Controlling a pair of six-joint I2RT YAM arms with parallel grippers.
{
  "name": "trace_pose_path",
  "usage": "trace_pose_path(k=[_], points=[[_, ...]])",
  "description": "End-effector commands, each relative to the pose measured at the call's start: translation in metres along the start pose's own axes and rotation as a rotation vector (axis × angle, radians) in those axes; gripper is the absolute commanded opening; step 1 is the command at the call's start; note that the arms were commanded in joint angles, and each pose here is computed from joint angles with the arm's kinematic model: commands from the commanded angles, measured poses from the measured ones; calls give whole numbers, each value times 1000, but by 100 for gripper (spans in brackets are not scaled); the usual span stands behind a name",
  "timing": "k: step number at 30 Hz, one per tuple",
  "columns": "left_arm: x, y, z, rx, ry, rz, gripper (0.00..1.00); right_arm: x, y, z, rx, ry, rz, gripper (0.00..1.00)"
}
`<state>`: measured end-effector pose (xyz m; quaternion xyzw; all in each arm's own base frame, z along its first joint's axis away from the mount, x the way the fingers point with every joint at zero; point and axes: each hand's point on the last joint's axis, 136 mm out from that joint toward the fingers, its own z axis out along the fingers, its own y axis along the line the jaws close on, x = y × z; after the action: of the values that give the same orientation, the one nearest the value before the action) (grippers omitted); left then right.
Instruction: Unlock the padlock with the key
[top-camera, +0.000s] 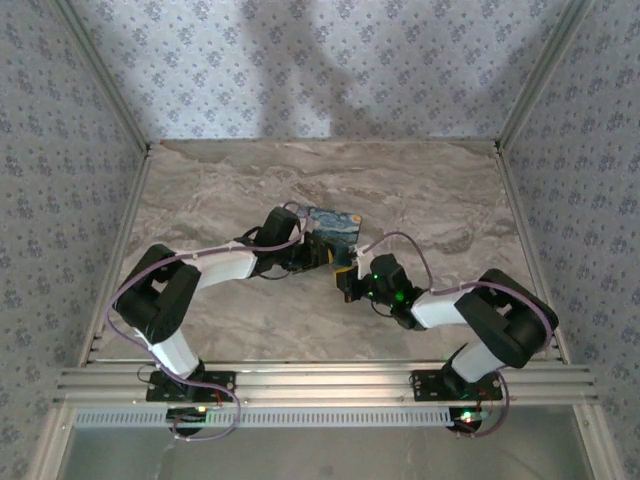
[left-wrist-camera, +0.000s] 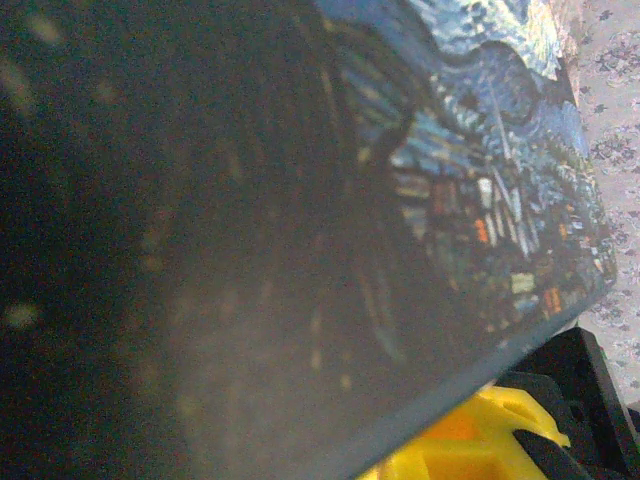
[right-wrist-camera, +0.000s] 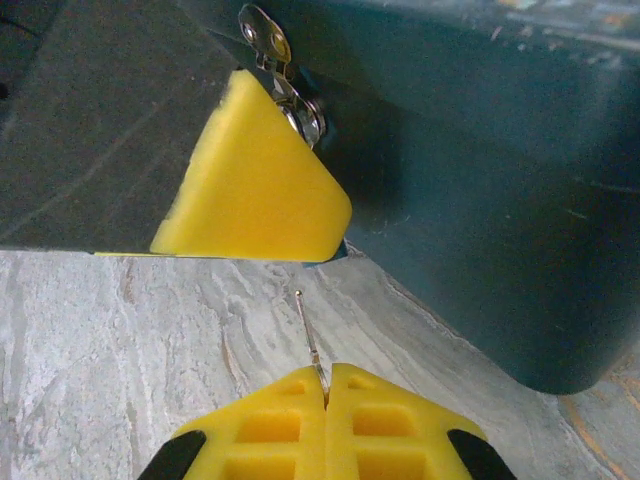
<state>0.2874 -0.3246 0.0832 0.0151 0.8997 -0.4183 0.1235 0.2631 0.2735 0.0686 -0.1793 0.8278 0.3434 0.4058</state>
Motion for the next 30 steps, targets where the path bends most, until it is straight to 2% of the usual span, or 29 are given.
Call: trace_pose_path(k=[1, 30], points=[[-8, -26, -11, 64, -35, 32, 13, -12, 0, 5, 7, -37, 8, 0], [-2, -28, -7, 59, -21, 36, 12, -23, -8, 9, 60, -73, -1, 0]])
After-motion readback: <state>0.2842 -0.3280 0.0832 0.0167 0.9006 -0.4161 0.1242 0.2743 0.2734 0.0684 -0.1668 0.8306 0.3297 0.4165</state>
